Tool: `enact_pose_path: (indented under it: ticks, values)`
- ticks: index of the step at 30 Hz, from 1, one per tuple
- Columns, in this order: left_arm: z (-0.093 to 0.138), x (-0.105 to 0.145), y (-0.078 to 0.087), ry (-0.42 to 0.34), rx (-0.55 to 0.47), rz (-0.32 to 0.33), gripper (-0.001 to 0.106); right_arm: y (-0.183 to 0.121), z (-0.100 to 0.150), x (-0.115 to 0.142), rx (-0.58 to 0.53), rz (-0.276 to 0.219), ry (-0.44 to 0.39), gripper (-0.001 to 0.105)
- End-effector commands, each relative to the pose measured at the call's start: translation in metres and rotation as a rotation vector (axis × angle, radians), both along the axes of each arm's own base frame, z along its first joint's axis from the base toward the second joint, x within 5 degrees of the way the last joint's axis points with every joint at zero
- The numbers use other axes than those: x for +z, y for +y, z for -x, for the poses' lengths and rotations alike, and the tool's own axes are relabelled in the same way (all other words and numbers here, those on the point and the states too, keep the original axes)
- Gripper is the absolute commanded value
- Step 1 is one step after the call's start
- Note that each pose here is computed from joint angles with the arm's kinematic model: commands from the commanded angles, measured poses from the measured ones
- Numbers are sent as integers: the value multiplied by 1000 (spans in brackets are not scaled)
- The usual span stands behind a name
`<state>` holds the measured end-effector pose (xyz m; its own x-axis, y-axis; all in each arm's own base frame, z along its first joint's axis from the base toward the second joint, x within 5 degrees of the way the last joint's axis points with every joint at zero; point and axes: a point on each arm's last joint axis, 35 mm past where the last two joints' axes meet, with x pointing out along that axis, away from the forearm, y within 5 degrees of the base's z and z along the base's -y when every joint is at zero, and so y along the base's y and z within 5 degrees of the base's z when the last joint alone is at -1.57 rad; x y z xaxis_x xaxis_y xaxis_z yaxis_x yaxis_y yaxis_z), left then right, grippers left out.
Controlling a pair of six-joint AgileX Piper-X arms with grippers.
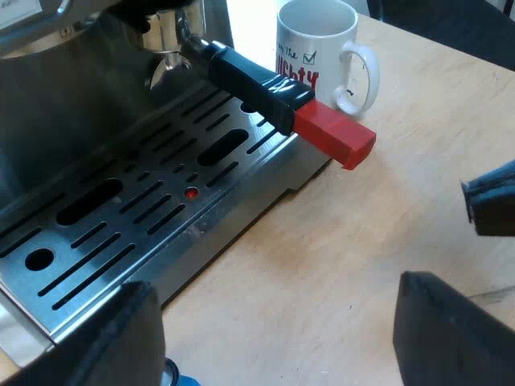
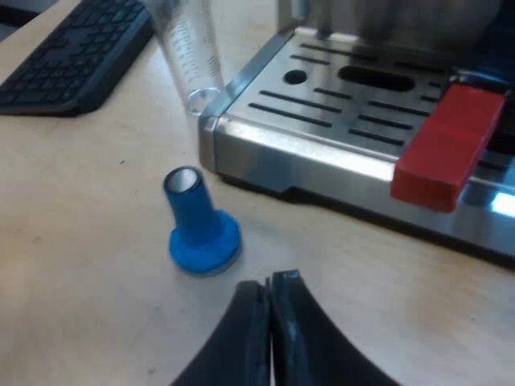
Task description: Grind coffee beans and then tamp
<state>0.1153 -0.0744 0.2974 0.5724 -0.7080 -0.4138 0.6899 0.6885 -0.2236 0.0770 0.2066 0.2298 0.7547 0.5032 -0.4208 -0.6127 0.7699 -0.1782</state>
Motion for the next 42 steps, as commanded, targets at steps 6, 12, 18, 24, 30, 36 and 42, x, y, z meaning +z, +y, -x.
enact_pose_path:
  ticks: [6, 12, 18, 24, 30, 36, 42]
  values:
    - [0, 3, -1, -19, -12, 14, 62, 4, -5, -6, -99, 31, -57, 0]
    - [0, 3, -1, -19, -12, 14, 62, 12, -8, -14, -134, 36, -78, 0]
    - [0, 3, -1, -19, -12, 14, 62, 17, -10, -20, -143, 35, -84, 0]
    - [0, 3, -1, -19, -12, 14, 62, 18, -11, -23, -182, 53, -106, 0]
    - [0, 3, -1, -19, -12, 14, 62, 18, -12, -24, -204, 63, -119, 0]
    - [0, 3, -1, -19, -12, 14, 62, 18, -17, -29, -226, 79, -117, 20]
    - [1, 3, -1, -17, -12, 13, 62, 18, -25, -26, -261, 36, -125, 23]
